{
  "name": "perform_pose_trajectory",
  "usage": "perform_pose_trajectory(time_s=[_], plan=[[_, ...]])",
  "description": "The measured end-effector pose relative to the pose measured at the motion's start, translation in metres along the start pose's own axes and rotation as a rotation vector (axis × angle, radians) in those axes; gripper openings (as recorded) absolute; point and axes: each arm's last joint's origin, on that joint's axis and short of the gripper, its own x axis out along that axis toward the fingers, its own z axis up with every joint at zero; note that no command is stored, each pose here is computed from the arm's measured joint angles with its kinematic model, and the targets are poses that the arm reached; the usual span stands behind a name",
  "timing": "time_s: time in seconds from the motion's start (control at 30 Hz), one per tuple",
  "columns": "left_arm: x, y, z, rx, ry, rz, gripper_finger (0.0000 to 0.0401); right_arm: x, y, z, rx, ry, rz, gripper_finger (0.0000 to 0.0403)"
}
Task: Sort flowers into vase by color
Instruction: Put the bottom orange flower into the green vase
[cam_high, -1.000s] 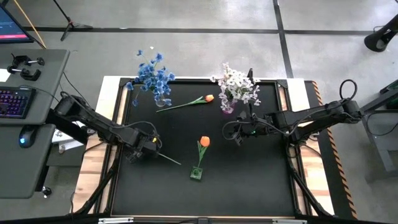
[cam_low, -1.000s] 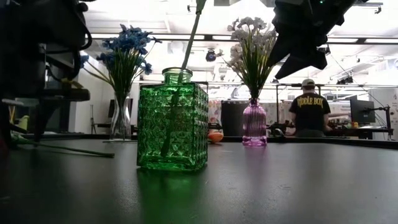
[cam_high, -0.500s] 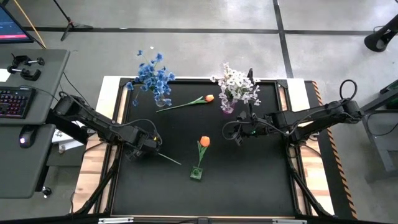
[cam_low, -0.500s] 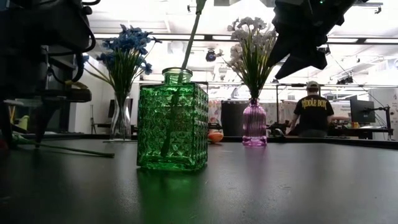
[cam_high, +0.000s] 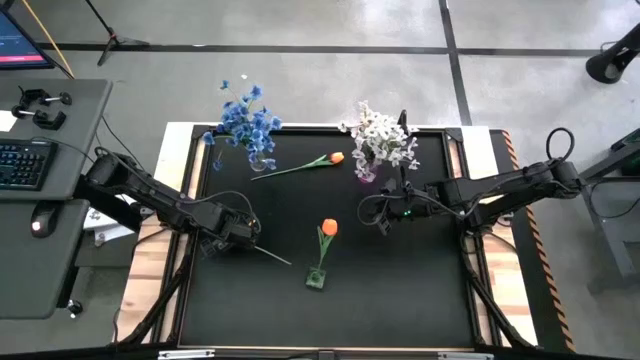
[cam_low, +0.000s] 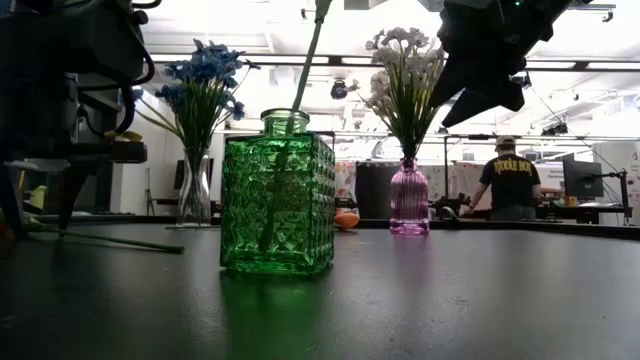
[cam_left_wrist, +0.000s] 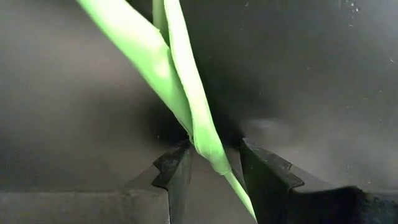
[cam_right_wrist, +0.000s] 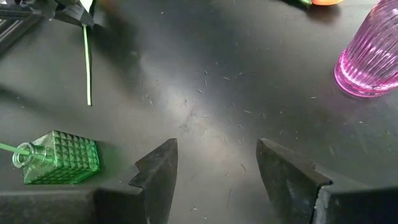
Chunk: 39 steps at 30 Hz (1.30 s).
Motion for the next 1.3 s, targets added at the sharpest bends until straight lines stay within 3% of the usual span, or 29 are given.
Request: perform_pose_trajectory(time_s=[0.3,0.6,0.87,1.03,1.3], plan=[[0.0003,0.0,0.0002,0.098,-0.002,0.0,0.0126,0.0,0.0,0.0,-0.006,0.0,0.0,0.0206],[0.0007,-0.0006,-0.0004,0.064,0.003,-0.009,0.0126,0.0,0.0,0.0,-0.045,0.0,0.001,0.0206],[0.0007,-0.0009,-0.0014,0.176,0.019,-0.008,0.0126,0.0,0.0001,0.0,-0.045,0.0,0.001,0.0206],[0.0007,-0.0007,-0.001,0.058,0.018,-0.001,0.0126,0.0,0.0,0.0,-0.074,0.0,0.001,0.0206],[0.0018,-0.0037,0.0013,0.021,0.023,0.016,0.0117,0.0,0.0001,0.0,-0.079,0.0,0.001,0.0206]])
